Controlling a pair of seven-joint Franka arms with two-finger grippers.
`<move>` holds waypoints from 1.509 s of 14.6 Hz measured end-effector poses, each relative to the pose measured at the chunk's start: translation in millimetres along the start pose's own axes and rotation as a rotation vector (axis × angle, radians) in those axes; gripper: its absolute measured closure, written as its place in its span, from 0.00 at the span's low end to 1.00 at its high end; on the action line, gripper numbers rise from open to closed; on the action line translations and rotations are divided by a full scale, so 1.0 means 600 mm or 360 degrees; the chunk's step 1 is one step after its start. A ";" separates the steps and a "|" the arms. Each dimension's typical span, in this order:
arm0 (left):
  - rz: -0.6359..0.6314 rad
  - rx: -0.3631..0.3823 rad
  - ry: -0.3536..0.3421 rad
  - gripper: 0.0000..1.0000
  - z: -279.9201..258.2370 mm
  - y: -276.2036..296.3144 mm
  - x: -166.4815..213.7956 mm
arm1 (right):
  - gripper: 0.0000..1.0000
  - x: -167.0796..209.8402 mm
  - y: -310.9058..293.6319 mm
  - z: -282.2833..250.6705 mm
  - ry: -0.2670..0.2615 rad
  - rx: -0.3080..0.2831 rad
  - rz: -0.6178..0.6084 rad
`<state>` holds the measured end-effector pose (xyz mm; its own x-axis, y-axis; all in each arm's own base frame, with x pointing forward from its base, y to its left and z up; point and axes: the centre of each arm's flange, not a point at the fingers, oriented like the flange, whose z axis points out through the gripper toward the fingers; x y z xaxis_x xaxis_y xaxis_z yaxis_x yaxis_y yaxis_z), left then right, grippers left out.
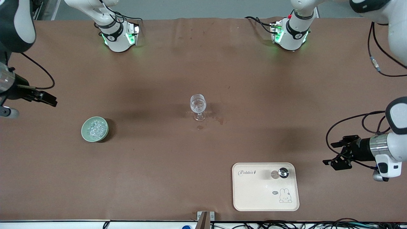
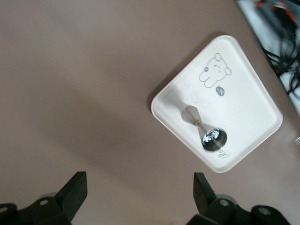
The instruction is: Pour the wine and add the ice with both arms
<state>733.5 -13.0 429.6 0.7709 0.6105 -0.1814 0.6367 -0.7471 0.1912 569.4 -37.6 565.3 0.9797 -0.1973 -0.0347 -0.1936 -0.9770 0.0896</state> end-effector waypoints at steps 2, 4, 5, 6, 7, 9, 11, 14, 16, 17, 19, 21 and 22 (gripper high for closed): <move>0.0271 0.0159 0.0170 0.00 -0.050 0.045 -0.065 | 0.06 -0.019 0.010 -0.025 0.0007 0.0006 -0.0035; 0.0558 0.0327 0.0291 0.00 -0.083 0.078 -0.123 | 0.06 -0.032 0.027 -0.046 0.0028 0.0013 -0.0095; 0.0686 0.0390 0.0329 0.00 -0.098 0.090 -0.146 | 0.06 -0.037 0.040 -0.054 0.0038 0.0015 -0.0129; 0.0796 0.0426 0.0352 0.00 -0.114 0.097 -0.164 | 0.06 -0.040 0.053 -0.060 0.0045 0.0017 -0.0153; 0.0902 0.0444 0.0369 0.00 -0.134 0.100 -0.179 | 0.05 -0.043 0.063 -0.065 0.0052 0.0018 -0.0165; 0.1047 0.0458 0.0410 0.00 -0.177 0.103 -0.205 | 0.05 -0.046 0.068 -0.082 0.0078 0.0020 -0.0181; 0.1119 0.0480 0.0449 0.00 -0.217 0.107 -0.242 | 0.03 -0.047 0.063 -0.109 0.0123 0.0019 -0.0232; 0.1148 0.0507 0.0424 0.00 -0.257 0.117 -0.330 | 0.00 -0.054 0.056 -0.137 0.0136 0.0017 -0.0297; 0.1117 0.0508 0.0381 0.00 -0.274 0.107 -0.379 | 0.00 -0.051 0.053 -0.133 0.0120 0.0016 -0.0323; 0.1094 0.0495 0.0356 0.00 -0.283 0.094 -0.396 | 0.00 -0.047 0.051 -0.126 0.0108 0.0014 -0.0341; 0.1082 0.0471 0.0296 0.00 -0.296 0.057 -0.418 | 0.00 -0.039 0.048 -0.113 0.0087 0.0012 -0.0360; 0.1124 0.0466 0.0243 0.00 -0.303 0.016 -0.430 | 0.00 -0.034 0.047 -0.105 0.0073 0.0011 -0.0369; 0.1131 0.0463 0.0223 0.00 -0.305 -0.004 -0.433 | 0.00 -0.033 0.046 -0.104 0.0072 0.0011 -0.0370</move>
<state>534.9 -121.6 653.1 0.9995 -0.0274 0.0172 -0.0265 -0.9985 -0.0486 547.7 -55.9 630.9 0.9993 0.0366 -0.0089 0.0371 -0.9963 0.0777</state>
